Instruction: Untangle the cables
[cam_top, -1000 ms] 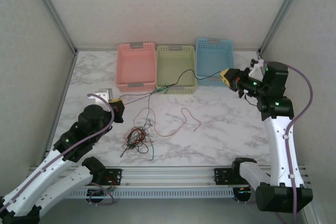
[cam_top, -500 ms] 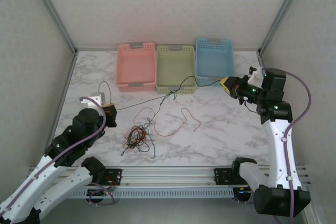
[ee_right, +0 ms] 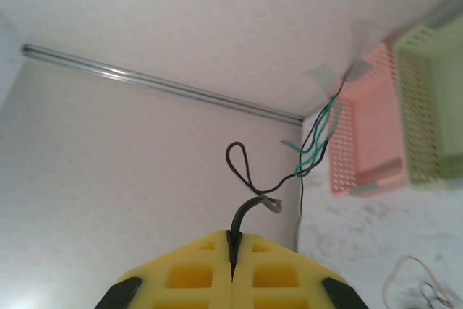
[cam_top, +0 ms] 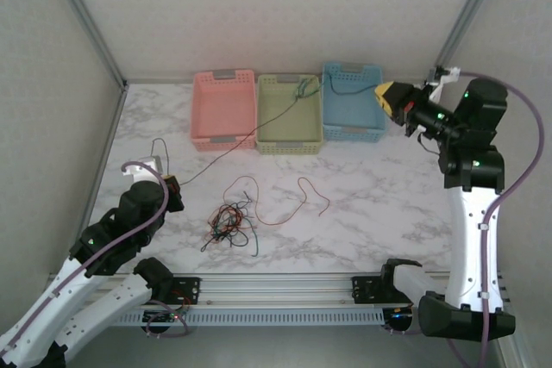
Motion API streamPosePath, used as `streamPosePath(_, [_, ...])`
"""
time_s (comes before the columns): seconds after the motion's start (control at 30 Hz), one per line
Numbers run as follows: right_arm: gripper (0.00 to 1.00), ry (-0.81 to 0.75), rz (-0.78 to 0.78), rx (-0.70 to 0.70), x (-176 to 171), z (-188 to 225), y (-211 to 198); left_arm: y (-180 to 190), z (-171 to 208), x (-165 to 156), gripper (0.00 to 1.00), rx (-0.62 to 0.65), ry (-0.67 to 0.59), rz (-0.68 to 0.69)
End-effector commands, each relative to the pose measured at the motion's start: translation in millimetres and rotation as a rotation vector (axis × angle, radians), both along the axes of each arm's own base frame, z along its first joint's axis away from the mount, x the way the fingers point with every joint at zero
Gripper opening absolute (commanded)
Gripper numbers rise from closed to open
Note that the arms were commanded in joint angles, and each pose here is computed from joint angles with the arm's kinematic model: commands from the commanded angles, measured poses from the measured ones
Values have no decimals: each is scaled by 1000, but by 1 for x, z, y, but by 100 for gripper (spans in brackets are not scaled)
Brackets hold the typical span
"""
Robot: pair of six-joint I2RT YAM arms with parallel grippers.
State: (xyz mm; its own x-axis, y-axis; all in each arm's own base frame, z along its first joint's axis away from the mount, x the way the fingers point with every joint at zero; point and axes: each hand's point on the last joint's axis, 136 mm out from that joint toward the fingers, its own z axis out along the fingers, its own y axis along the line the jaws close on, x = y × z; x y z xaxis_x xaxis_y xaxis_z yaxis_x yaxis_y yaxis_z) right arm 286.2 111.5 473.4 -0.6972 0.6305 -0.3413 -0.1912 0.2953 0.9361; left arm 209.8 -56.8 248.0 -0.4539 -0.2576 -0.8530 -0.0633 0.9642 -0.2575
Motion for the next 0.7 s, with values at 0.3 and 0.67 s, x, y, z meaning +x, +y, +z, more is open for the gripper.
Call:
streamPosePath(0.3, [0, -83, 105, 109, -29, 37, 24, -13, 8, -3, 0, -64, 2, -64])
streamPosePath(0.67, [0, 75, 135, 83, -33, -49, 44, -38, -9, 10, 0, -58, 64, -131])
